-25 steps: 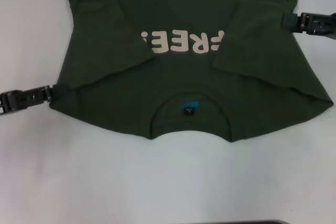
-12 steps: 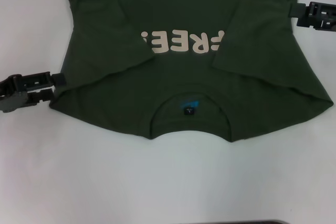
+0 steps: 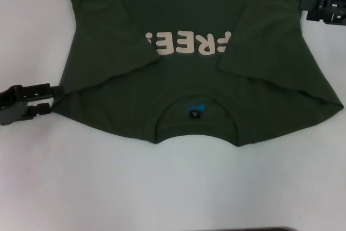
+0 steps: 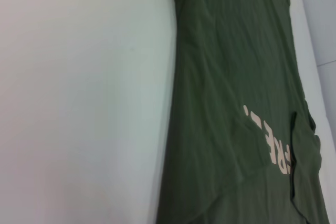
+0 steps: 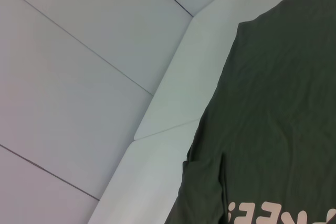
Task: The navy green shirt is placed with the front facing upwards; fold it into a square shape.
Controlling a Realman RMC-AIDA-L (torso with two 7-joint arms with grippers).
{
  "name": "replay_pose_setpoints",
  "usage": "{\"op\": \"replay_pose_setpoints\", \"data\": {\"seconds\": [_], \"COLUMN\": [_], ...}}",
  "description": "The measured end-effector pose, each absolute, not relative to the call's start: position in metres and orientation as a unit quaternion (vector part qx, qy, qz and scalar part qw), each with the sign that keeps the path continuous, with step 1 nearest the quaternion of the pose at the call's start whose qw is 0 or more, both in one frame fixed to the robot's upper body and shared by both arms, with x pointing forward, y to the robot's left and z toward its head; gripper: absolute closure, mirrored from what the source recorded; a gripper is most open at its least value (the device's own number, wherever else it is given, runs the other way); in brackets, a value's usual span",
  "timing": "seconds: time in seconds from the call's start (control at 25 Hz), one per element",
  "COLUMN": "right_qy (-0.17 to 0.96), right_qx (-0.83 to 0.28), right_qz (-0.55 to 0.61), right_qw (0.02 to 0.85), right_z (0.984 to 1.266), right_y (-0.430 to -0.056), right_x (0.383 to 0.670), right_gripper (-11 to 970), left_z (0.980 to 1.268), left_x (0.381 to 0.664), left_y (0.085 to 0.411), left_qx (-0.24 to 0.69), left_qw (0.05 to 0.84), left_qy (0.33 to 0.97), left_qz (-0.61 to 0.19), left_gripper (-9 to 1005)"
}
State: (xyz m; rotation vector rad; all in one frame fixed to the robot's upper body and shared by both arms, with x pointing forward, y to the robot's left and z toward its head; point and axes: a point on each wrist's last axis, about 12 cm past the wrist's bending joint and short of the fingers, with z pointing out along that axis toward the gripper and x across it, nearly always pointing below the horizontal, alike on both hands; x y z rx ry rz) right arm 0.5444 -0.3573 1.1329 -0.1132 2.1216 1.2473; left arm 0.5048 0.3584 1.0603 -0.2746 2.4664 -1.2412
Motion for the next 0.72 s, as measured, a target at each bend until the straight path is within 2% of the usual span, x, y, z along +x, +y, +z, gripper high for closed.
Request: {"op": "replay_pose_setpoints", "data": {"seconds": [0.72], "right_qy": [0.81], "right_qx": [-0.043], "right_qz": [0.48], "right_qw": [0.335], "right_z": [1.134], "right_y": [-0.356], "right_x": [0.546], "right_gripper": [32], "left_z": [1.057], "left_x": [0.516], "left_y": [0.359], "left_qx": [-0.117], "left_qw": [0.19], "left_qy": [0.883], "left_qz": [-0.412], "left_gripper": [215]}}
